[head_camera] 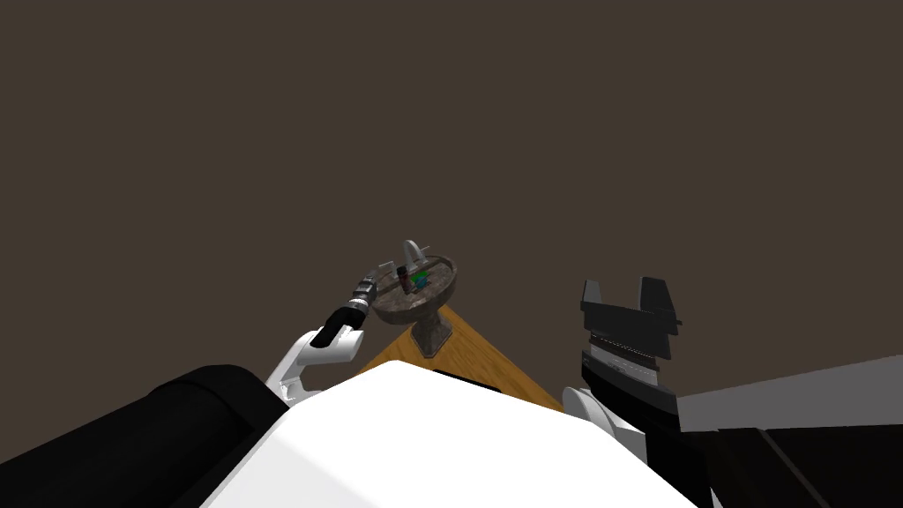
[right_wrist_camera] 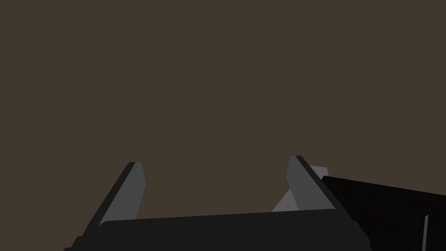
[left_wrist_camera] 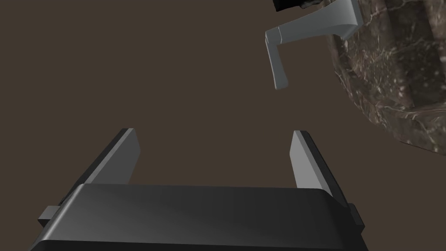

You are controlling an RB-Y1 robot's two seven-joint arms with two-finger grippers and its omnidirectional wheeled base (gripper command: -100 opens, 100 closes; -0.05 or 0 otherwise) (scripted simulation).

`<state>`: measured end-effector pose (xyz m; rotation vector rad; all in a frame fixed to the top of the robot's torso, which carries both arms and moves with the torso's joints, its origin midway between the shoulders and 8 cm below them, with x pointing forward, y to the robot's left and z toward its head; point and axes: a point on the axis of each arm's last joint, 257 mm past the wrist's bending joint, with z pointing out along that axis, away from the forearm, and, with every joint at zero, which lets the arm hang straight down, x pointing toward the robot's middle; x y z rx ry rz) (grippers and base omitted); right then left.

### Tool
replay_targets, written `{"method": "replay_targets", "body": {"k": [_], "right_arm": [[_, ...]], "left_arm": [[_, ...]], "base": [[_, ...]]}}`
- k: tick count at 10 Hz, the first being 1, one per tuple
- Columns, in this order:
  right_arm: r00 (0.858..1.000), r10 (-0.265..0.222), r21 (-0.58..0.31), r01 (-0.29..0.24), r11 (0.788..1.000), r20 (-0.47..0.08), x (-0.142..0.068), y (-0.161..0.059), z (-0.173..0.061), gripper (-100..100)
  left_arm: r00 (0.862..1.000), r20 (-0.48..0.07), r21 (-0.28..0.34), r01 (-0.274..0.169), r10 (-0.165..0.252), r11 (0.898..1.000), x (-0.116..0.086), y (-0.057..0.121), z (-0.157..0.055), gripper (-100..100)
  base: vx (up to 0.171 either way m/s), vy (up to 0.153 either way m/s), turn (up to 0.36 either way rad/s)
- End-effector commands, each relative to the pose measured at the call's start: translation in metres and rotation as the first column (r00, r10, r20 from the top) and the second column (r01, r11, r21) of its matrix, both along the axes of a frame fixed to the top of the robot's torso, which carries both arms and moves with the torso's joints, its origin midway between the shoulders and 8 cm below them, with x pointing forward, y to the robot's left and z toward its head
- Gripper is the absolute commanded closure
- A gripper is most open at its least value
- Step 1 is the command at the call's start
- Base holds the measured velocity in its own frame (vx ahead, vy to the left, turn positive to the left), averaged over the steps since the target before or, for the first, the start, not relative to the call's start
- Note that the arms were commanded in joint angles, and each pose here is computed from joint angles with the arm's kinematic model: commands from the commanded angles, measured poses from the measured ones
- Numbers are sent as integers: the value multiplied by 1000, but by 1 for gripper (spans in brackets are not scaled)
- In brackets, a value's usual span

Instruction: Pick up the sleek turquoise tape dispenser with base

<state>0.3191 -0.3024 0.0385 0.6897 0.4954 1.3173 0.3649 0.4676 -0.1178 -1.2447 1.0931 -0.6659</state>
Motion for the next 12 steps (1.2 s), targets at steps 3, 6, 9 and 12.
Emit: {"method": "replay_targets", "body": {"k": [3, 6, 9, 12], "right_arm": [[1000, 0, 0, 0, 1000, 0, 0, 0, 0, 0], [1000, 0, 0, 0, 1000, 0, 0, 0, 0, 0], [1000, 0, 0, 0, 1000, 0, 0, 0, 0, 0], [1000, 0, 0, 0, 1000, 0, 0, 0, 0, 0]], "left_arm": [[996, -45, -35, -85, 83, 996, -14, 29, -6, -100], [986, -79, -62, -148, 143, 987, -27, 49, -11, -100], [972, -116, -90, -217, 206, 972, -41, 70, -16, -100], [953, -145, -117, -283, 265, 952, -56, 88, -20, -100]], "base": [[1, -17, -104], [7, -21, -105], [9, -19, -117], [15, -19, -116]]}}
